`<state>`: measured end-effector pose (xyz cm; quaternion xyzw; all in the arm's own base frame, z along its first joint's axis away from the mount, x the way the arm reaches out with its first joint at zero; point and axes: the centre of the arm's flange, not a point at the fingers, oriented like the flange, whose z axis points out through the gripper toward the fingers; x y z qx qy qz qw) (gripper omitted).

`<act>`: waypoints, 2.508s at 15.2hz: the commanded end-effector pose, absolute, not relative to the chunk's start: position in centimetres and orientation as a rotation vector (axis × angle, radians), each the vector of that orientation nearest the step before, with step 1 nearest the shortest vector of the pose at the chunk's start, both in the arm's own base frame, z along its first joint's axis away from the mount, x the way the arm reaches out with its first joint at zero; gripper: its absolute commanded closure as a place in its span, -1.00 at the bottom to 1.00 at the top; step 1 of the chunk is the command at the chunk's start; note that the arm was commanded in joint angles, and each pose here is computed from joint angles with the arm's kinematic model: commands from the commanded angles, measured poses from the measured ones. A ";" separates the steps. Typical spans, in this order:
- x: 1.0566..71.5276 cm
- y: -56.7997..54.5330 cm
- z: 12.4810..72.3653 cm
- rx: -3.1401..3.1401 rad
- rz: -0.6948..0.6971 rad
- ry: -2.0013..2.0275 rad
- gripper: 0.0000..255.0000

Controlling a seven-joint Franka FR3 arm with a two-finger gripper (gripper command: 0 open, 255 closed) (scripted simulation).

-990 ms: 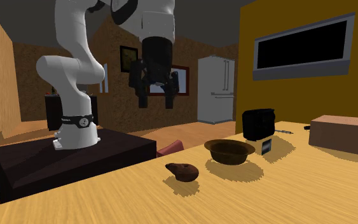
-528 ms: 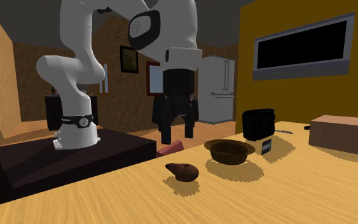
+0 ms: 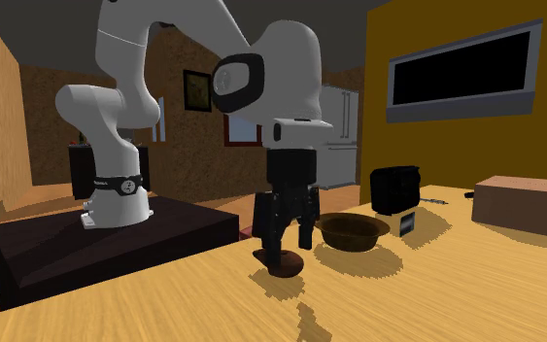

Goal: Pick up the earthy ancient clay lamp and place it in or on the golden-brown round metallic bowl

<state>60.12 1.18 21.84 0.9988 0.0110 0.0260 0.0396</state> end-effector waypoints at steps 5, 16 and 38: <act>60.3 1.1 19.9 3.061 0.081 0.034 -1.00; 60.4 1.1 20.0 3.061 0.081 0.034 1.00; 54.9 2.3 18.2 3.233 -0.043 0.032 -1.00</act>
